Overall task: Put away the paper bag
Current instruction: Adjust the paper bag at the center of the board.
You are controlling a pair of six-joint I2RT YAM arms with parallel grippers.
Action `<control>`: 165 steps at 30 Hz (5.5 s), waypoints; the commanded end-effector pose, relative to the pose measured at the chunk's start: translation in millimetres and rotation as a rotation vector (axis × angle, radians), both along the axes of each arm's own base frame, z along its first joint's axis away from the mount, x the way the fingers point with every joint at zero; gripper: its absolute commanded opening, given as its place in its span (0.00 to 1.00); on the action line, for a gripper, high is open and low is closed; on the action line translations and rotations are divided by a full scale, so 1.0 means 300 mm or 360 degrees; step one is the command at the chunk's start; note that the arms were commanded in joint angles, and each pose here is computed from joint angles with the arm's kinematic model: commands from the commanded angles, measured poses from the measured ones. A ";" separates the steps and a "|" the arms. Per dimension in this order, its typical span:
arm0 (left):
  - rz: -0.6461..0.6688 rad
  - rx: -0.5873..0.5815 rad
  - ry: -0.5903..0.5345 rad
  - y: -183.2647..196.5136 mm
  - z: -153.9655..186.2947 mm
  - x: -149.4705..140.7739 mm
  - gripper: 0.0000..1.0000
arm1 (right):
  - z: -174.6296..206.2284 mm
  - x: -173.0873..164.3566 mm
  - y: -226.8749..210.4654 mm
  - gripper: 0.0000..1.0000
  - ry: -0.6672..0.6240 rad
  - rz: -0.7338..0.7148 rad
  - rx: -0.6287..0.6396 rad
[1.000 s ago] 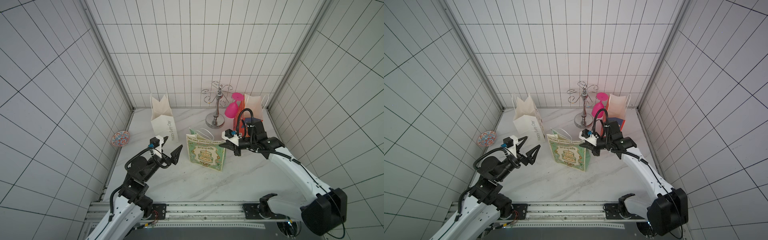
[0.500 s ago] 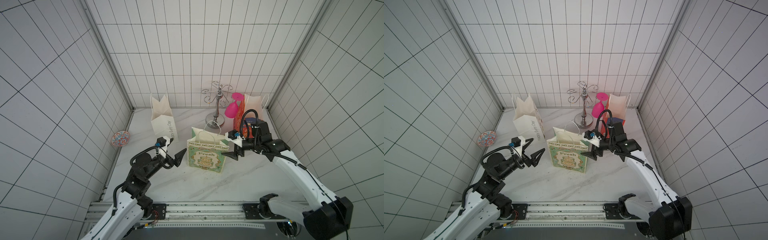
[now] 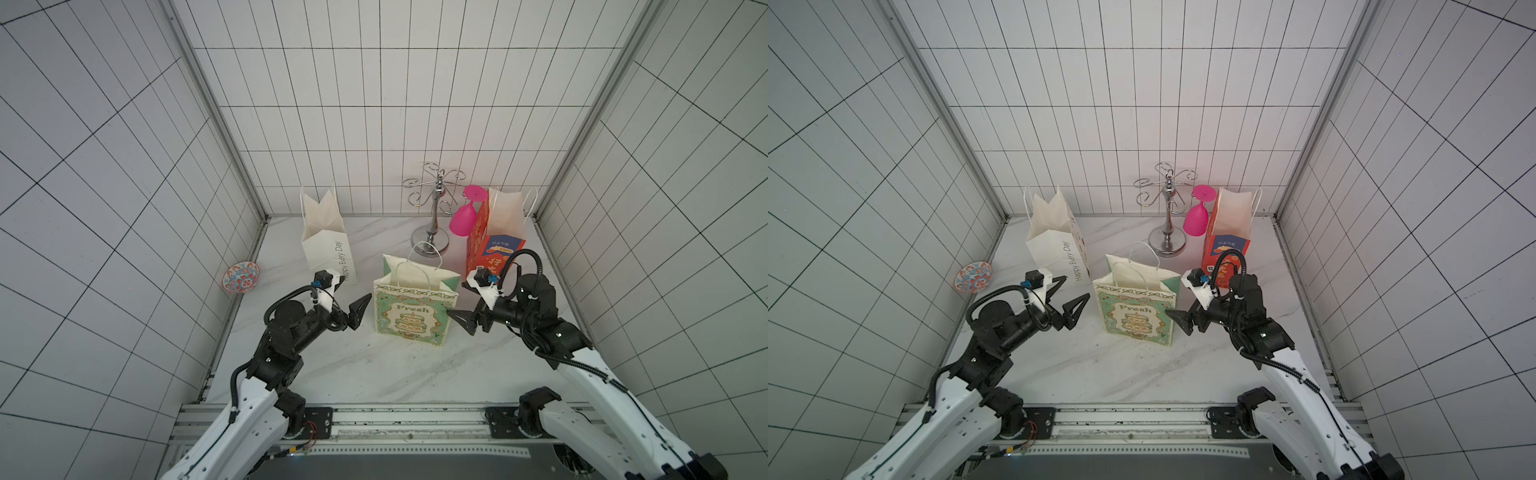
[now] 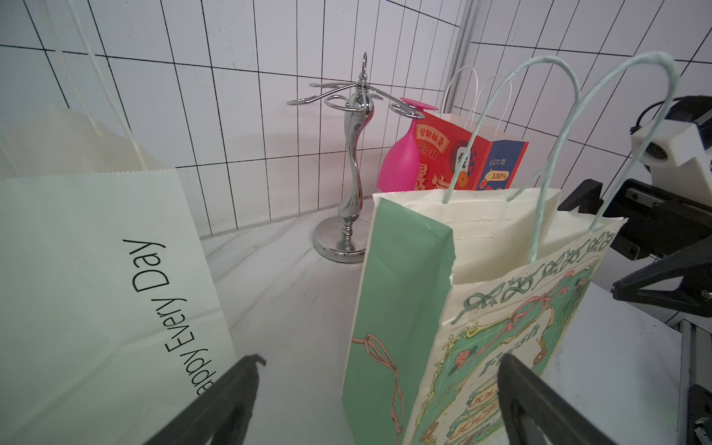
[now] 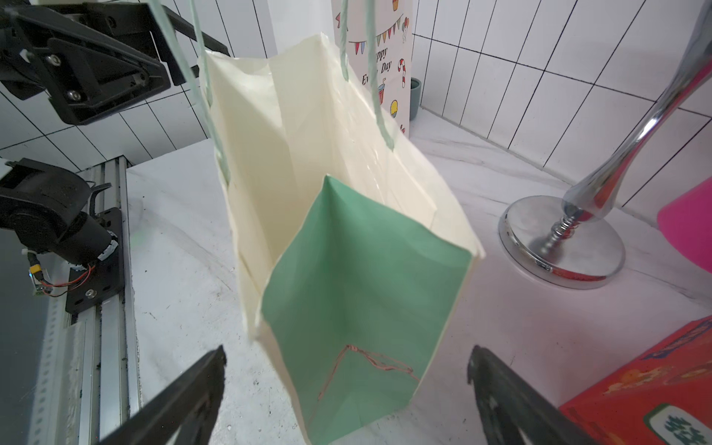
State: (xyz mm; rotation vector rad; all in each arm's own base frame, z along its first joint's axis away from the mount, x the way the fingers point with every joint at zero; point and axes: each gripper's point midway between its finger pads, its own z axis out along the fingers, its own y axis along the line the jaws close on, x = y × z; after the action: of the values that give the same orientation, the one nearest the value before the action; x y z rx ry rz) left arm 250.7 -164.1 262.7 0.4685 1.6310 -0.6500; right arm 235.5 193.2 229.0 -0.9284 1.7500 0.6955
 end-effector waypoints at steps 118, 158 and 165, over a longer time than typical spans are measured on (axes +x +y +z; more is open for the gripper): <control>0.0039 -0.0502 0.1065 0.050 -0.266 0.109 0.54 | 0.085 -0.010 -0.028 0.60 0.0738 -0.0316 0.0394; -0.0044 -0.0263 -0.0155 -0.009 -0.024 -0.023 0.82 | 0.054 0.035 -0.081 0.64 0.0005 -0.0315 -0.0012; -0.0162 -0.0021 -0.0219 -0.073 -0.003 0.037 0.88 | 0.092 -0.004 -0.069 0.66 -0.0003 -0.0242 0.0001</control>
State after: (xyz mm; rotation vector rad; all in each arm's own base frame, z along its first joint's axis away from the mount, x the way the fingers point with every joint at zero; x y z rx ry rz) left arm 259.8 -177.8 243.6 0.4534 1.5683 -0.7413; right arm 241.4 166.0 218.8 -0.7329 1.8971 0.5805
